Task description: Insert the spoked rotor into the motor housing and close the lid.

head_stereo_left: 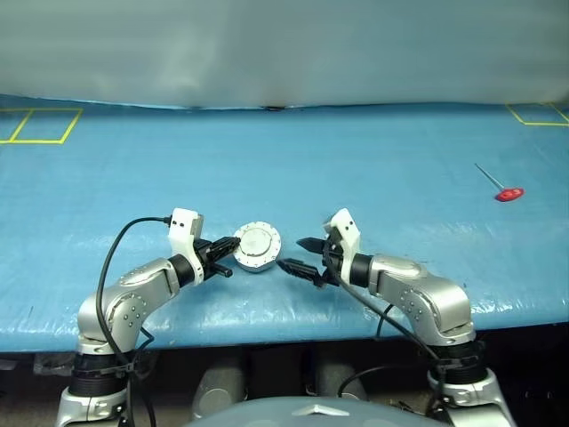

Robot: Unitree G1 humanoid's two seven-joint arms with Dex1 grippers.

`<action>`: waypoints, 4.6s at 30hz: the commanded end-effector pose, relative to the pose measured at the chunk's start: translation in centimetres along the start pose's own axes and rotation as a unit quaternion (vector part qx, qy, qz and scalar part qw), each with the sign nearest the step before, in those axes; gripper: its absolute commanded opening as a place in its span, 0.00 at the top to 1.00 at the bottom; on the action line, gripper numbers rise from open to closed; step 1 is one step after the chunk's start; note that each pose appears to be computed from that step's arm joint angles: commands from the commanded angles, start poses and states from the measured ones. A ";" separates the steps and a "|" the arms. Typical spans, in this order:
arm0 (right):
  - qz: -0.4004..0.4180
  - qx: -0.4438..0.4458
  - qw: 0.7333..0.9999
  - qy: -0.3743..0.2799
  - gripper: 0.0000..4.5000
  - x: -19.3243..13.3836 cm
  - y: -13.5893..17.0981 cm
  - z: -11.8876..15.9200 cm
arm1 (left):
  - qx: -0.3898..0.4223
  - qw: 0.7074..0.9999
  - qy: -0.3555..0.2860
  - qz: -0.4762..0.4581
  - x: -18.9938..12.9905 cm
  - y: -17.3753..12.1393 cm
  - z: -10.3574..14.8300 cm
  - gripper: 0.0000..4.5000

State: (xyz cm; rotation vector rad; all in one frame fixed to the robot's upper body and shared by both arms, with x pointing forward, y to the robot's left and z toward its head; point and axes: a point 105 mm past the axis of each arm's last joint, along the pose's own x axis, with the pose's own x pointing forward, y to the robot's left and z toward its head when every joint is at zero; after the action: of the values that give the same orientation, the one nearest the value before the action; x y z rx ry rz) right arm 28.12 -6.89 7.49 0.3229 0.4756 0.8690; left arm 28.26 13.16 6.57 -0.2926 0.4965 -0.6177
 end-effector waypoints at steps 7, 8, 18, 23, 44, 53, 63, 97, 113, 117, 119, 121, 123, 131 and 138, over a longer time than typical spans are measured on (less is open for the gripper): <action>-0.010 0.186 0.982 -0.031 0.01 2.1 1.1 0.0 | -0.012 0.999 0.041 0.000 0.3 -0.2 -2.4 1.00; -0.005 0.194 0.981 -0.027 0.01 2.2 1.4 -0.1 | -0.012 0.999 0.042 0.000 0.3 -0.2 -2.5 1.00; 0.047 0.285 0.957 0.006 0.01 3.0 3.3 -1.4 | -0.007 0.999 0.042 0.002 0.2 -0.2 -2.5 1.00; 0.057 0.336 0.940 0.004 0.01 3.4 3.3 -1.8 | -0.007 0.999 0.044 0.001 0.2 -0.3 -2.6 1.00; 0.116 0.404 0.907 0.005 0.01 4.9 5.7 -1.2 | -0.006 0.999 0.046 0.004 0.2 -0.3 -3.0 1.00; 0.135 0.428 0.894 -0.004 0.21 4.2 5.6 -1.1 | -0.008 0.999 0.047 0.002 0.4 -0.3 -3.2 1.00; 0.108 0.396 0.909 0.065 0.73 3.9 5.7 -3.7 | -0.009 0.999 0.047 0.006 0.3 -0.2 -3.4 1.00; 0.065 0.400 0.914 -0.029 0.01 3.6 3.1 -2.5 | -0.006 0.998 0.055 0.002 0.3 -0.4 -3.8 1.00; 0.081 0.418 0.904 -0.045 0.47 2.8 3.2 -1.7 | -0.009 0.998 0.057 0.002 0.3 -0.5 -4.0 1.00; 0.089 0.412 0.906 -0.030 0.47 2.6 3.5 -2.0 | -0.010 0.998 0.057 0.001 0.4 -0.6 -4.0 1.00; 0.090 0.410 0.907 -0.024 0.47 2.5 3.6 -2.1 | -0.011 0.998 0.058 0.001 0.4 -0.6 -4.1 1.00; 0.089 0.407 0.909 -0.020 0.47 2.4 3.6 -2.3 | -0.011 0.998 0.058 0.001 0.4 -0.6 -4.1 1.00; 0.085 0.402 0.912 -0.017 0.47 2.3 3.5 -2.4 | -0.011 0.998 0.059 0.001 0.4 -0.6 -4.2 1.00; 0.086 0.400 0.912 -0.010 0.47 2.4 3.7 -2.7 | -0.012 0.998 0.058 0.001 0.3 -0.6 -4.2 1.00; 0.099 0.400 0.911 -0.002 0.47 2.3 4.0 -3.0 | -0.010 0.998 0.059 0.001 0.3 -0.6 -4.1 1.00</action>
State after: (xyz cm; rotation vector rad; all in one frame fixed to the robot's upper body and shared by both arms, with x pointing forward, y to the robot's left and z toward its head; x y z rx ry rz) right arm 25.83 -3.49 4.76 1.1328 0.8157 0.7334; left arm 27.38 12.91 5.68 -0.2656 0.4979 -0.6113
